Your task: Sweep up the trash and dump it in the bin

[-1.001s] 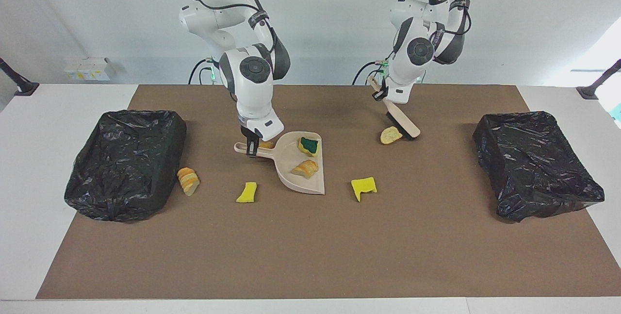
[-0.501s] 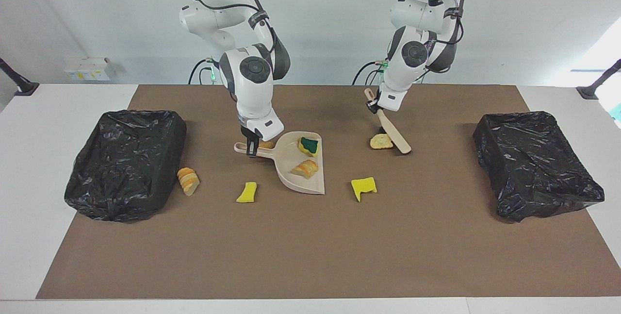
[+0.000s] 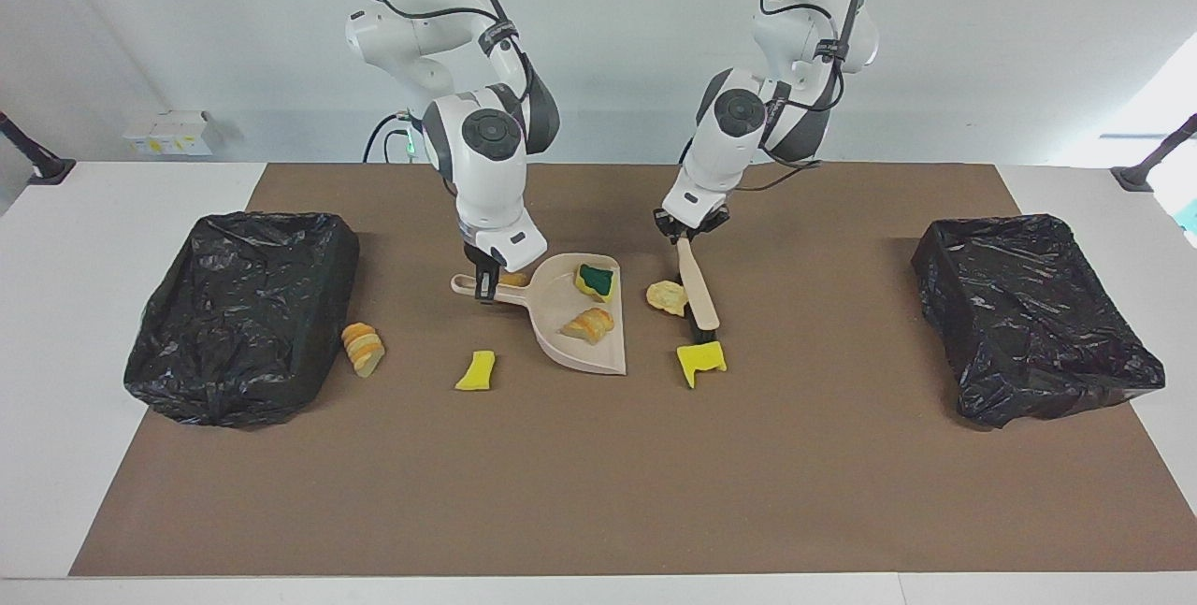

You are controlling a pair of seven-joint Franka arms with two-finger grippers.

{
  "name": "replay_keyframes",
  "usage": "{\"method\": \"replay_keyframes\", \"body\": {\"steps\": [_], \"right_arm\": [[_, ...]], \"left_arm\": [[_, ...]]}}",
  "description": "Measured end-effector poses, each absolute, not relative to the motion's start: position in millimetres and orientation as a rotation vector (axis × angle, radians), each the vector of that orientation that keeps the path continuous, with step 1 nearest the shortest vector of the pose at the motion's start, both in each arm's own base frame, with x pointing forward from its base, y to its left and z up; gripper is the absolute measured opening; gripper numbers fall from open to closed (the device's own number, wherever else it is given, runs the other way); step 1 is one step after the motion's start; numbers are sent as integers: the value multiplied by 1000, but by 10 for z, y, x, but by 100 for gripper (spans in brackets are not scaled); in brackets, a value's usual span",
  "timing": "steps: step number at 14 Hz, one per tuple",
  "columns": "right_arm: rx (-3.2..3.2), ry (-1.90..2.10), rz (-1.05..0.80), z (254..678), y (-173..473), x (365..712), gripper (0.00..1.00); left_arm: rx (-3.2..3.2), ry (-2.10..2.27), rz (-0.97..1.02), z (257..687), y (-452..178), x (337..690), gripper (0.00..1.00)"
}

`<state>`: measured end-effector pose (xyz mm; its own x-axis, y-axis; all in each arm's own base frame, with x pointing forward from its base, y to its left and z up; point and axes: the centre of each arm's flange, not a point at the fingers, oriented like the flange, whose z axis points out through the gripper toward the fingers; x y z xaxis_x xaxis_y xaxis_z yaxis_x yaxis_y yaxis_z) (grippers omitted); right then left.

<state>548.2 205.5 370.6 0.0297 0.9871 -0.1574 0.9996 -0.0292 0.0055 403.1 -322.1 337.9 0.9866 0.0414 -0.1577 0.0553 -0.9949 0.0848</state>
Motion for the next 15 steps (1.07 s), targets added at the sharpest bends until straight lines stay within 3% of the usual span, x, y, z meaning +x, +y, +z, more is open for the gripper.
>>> {"method": "replay_keyframes", "body": {"steps": [7,12,15], "right_arm": [[2169,2106,-166,3705,2054,5481,31],[2169,2106,-166,3705,2055,5481,31],[2169,2106,-166,3704,2055,5481,31]], "left_arm": [[2878,14,-228,3412,-4135,3761,25],[2872,-10,-258,3501,-4236,3715,25],[2925,-6,-308,3605,-3995,3894,25]]}}
